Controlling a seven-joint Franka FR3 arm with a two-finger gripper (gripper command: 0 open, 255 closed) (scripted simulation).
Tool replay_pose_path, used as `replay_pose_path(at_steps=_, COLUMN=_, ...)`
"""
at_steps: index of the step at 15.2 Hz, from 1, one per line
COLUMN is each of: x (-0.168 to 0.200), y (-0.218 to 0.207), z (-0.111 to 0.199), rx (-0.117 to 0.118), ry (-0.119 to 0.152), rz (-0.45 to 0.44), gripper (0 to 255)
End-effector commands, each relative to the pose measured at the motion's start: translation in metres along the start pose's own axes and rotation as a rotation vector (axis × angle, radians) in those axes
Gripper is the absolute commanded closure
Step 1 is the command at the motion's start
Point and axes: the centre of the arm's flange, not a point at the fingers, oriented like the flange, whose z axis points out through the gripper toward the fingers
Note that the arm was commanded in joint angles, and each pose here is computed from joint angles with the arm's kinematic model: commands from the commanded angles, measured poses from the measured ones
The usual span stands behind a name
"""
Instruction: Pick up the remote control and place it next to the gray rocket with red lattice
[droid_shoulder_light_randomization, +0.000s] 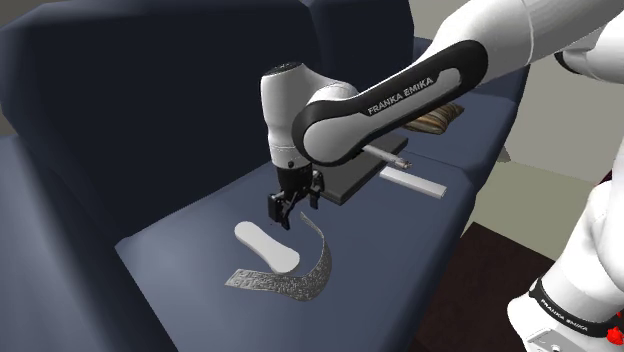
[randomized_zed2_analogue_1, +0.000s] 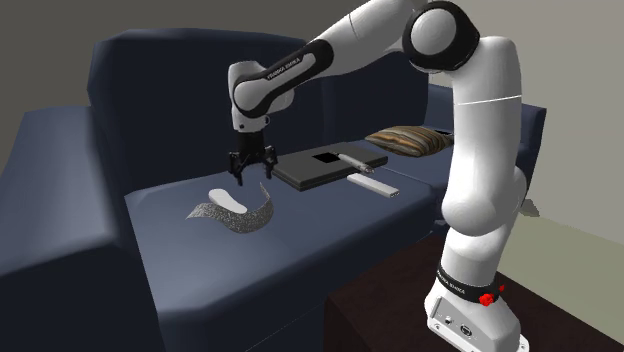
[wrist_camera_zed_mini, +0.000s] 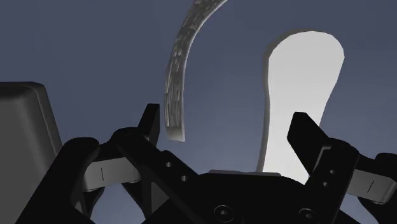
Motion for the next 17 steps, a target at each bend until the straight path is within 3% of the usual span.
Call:
replay_pose_path(at_steps=1, x=0.015, y=-0.022, z=0.010, rx=-0.002, ry=0.006, rz=-0.011, gripper=0)
replay_pose_path(at_steps=7, x=0.050, y=-0.085, z=0.033, rx=-0.009, ry=0.023, rz=-0.045, gripper=0)
replay_pose_path(at_steps=17, x=0.051, y=-0.085, z=0.073, rx=-0.009, ry=0.023, rz=-0.045, gripper=0)
